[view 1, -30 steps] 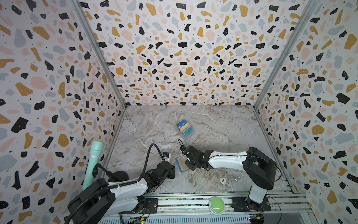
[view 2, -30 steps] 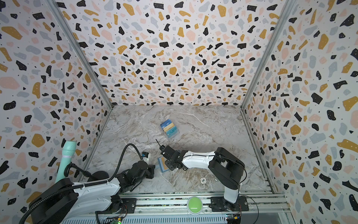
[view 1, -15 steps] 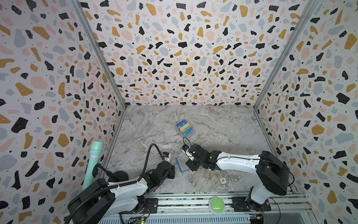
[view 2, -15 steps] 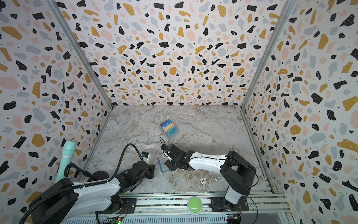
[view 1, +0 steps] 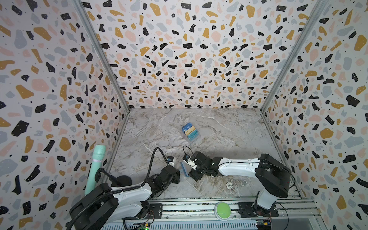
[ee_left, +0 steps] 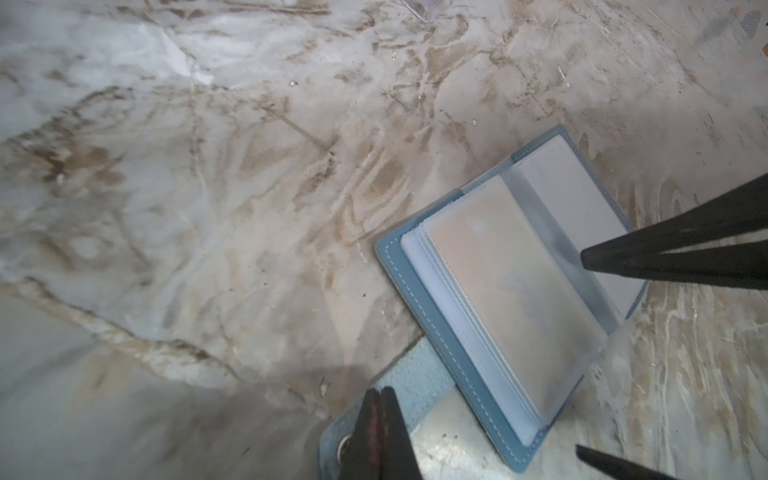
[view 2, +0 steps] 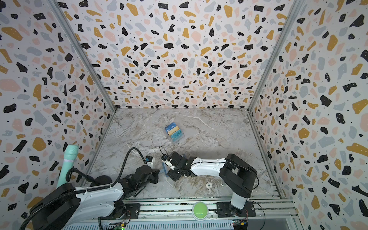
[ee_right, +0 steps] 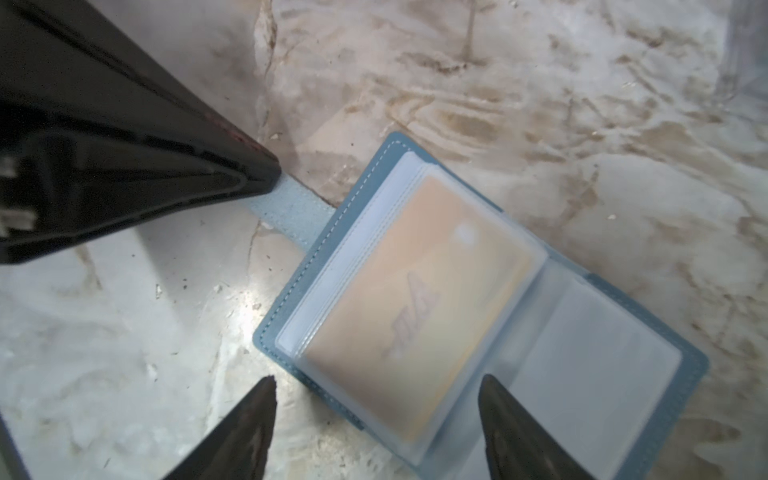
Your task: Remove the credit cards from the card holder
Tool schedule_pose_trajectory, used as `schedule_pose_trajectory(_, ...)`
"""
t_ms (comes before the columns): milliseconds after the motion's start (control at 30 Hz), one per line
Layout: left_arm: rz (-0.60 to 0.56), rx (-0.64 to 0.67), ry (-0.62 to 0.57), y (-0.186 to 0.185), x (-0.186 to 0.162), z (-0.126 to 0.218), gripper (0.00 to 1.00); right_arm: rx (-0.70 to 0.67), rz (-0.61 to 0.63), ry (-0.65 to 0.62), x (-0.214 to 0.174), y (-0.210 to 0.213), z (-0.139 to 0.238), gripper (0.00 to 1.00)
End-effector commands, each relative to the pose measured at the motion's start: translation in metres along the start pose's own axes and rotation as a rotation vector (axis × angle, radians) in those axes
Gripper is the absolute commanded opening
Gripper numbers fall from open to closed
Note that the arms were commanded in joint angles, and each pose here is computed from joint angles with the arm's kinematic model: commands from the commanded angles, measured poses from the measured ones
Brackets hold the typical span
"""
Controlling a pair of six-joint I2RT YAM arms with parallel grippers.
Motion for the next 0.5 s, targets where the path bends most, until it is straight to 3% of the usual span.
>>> schedule_pose_trajectory(0,-0.012,0.030,0.008,0.0069,-0.0054,-0.0009,0.01,0.003,0.021,-0.010,0.0096,0.0019,0.0028,0.78)
schedule_pose_trajectory(467,-0.015,0.027,0.012,0.0066,-0.0060,-0.0015,0.01,-0.053,-0.018,0.015,0.0097,-0.0052,-0.0037,0.70)
Point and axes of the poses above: each gripper's point midway between its finger pads, its own z axis back along the fingers, its own y axis along the line the jaws close on, x = y × z, the point moved 8 cm from there along z, back along the fingers, and after that the axes turned 11 degrees about z, right-handed, at the moved point
